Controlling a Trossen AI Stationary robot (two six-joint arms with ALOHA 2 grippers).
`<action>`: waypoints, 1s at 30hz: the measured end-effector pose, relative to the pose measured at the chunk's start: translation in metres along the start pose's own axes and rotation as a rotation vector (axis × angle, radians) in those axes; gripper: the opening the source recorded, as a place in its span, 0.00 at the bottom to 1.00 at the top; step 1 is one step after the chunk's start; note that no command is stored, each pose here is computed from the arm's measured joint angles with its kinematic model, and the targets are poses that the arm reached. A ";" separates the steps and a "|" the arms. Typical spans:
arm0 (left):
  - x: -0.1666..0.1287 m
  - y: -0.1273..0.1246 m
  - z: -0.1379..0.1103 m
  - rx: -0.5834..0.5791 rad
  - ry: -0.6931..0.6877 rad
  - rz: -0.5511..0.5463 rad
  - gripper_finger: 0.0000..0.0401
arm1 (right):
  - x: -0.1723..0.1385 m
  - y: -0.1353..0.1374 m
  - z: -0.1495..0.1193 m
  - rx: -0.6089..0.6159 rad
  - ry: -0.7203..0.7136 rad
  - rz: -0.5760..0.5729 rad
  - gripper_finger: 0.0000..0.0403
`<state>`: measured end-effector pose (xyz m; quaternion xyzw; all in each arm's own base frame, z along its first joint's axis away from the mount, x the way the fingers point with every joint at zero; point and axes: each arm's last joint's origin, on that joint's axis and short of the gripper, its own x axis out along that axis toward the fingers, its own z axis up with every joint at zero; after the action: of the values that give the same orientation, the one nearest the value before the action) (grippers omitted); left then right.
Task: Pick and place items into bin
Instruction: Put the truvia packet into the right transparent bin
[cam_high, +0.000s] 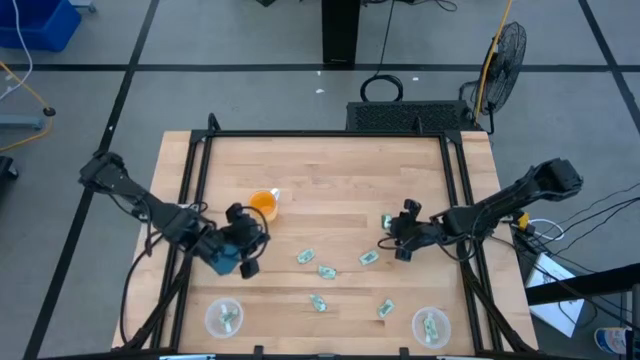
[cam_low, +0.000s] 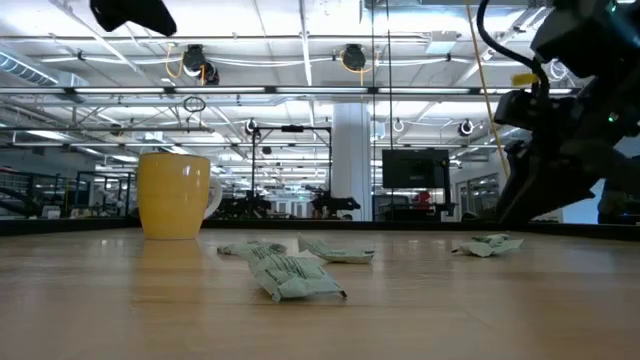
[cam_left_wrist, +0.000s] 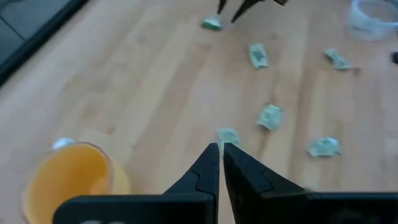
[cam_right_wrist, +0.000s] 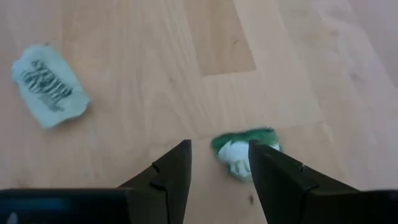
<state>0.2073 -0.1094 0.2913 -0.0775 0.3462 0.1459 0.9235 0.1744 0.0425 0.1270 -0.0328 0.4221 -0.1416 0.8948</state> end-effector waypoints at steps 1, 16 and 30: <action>0.002 0.002 0.002 0.006 0.000 0.011 0.06 | 0.002 -0.001 -0.002 0.007 -0.006 0.001 0.38; 0.015 0.022 0.014 0.017 0.011 0.080 0.08 | 0.017 -0.021 -0.023 0.077 0.001 0.005 0.25; 0.016 0.022 0.015 0.030 0.012 0.081 0.02 | 0.016 -0.018 -0.013 0.119 -0.054 0.082 0.02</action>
<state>0.2202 -0.0812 0.2910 -0.0504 0.3566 0.1776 0.9159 0.1697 0.0215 0.1101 0.0342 0.3895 -0.1287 0.9113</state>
